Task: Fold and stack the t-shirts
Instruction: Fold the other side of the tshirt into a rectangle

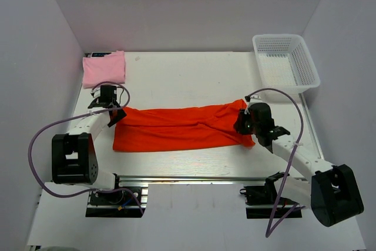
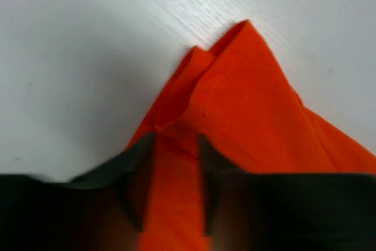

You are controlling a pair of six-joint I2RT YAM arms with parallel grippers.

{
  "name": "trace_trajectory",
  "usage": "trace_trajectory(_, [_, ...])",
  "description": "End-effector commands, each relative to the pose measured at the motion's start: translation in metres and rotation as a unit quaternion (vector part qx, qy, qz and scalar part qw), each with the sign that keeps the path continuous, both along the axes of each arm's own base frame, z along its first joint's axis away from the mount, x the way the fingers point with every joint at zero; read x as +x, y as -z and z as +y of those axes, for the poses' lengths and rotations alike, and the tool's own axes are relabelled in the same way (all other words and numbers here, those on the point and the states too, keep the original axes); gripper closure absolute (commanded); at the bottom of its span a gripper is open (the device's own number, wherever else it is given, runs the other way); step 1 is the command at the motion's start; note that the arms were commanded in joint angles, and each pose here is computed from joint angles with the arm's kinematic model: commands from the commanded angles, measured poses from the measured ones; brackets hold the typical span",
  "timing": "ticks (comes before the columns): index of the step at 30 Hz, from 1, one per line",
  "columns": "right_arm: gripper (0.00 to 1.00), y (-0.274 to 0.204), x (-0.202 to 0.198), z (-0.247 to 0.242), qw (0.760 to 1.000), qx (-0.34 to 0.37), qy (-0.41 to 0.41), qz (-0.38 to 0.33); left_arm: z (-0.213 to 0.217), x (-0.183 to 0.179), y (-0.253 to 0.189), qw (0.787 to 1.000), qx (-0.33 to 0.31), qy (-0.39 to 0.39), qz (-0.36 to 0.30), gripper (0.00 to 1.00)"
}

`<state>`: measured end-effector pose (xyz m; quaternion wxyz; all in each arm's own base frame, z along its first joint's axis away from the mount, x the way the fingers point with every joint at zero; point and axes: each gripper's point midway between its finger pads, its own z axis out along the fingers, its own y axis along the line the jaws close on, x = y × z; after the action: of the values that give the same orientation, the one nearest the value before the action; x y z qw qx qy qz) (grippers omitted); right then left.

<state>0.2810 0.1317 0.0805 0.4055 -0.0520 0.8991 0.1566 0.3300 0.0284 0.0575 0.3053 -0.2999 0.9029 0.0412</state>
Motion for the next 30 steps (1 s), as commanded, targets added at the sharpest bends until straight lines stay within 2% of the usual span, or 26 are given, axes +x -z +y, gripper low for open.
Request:
trace_trajectory(1, [0.69,0.019,-0.029,0.001,0.998,0.019,-0.005,0.051,0.017,-0.028,-0.014,0.997,0.02,-0.074,0.004,0.44])
trace_trajectory(2, [0.67,0.013,-0.031,-0.001,0.999,0.023,0.002,0.043,0.021,-0.035,-0.015,0.996,0.027,-0.086,0.006,0.26])
trace_trajectory(3, [0.59,0.013,-0.033,-0.004,0.999,0.021,0.008,0.042,0.025,-0.041,-0.018,0.994,0.033,-0.104,0.007,0.12])
trace_trajectory(4, [0.54,0.008,-0.032,-0.005,0.999,0.023,0.006,0.032,0.032,-0.05,-0.023,0.99,0.045,-0.133,0.011,0.01])
trace_trajectory(6, [0.42,-0.003,-0.027,-0.003,1.0,0.026,0.001,0.009,0.035,-0.056,-0.032,0.987,0.047,-0.157,-0.002,0.0])
trace_trajectory(7, [0.32,-0.013,-0.021,0.0,0.999,0.033,-0.002,-0.005,0.033,-0.056,-0.035,0.987,0.041,-0.154,-0.008,0.0])
trace_trajectory(9, [0.25,-0.027,-0.014,0.015,0.998,0.057,-0.031,-0.019,0.028,-0.05,-0.044,0.988,0.025,-0.147,-0.027,0.0])
trace_trajectory(10, [0.13,-0.037,-0.008,0.023,0.996,0.068,-0.046,-0.032,0.022,-0.043,-0.047,0.99,0.01,-0.134,-0.035,0.0])
trace_trajectory(11, [0.1,-0.04,-0.007,0.03,0.994,0.079,-0.063,-0.034,0.019,-0.036,-0.054,0.992,0.007,-0.118,-0.046,0.0])
trace_trajectory(12, [0.1,-0.035,-0.01,0.039,0.993,0.086,-0.085,-0.014,0.016,-0.029,-0.058,0.994,0.004,-0.099,-0.052,0.0])
trace_trajectory(13, [0.1,-0.045,-0.001,0.045,0.99,0.094,-0.095,-0.037,0.007,-0.02,-0.057,0.996,-0.01,-0.063,-0.056,0.0])
trace_trajectory(14, [0.1,-0.047,0.003,0.047,0.99,0.094,-0.1,-0.042,0.001,-0.009,-0.06,0.997,-0.006,-0.029,-0.07,0.0])
trace_trajectory(16, [0.1,-0.043,0.015,0.053,0.989,0.091,-0.105,-0.042,-0.019,0.003,-0.062,0.996,-0.037,0.033,-0.081,0.0])
trace_trajectory(18, [0.1,-0.036,0.027,0.057,0.989,0.092,-0.106,-0.039,-0.045,0.021,-0.069,0.985,-0.073,0.105,-0.112,0.0])
trace_trajectory(21, [0.1,-0.031,0.032,0.073,0.985,0.104,-0.134,-0.026,-0.068,0.03,-0.059,0.971,-0.115,0.162,-0.13,0.0])
trace_trajectory(24, [0.1,-0.006,0.034,0.084,0.983,0.104,-0.152,0.018,-0.075,0.032,-0.044,0.969,-0.131,0.172,-0.12,0.0])
trace_trajectory(30, [0.1,0.008,0.028,0.102,0.975,0.117,-0.186,0.04,-0.064,0.018,-0.006,0.98,-0.116,0.149,-0.055,0.0])
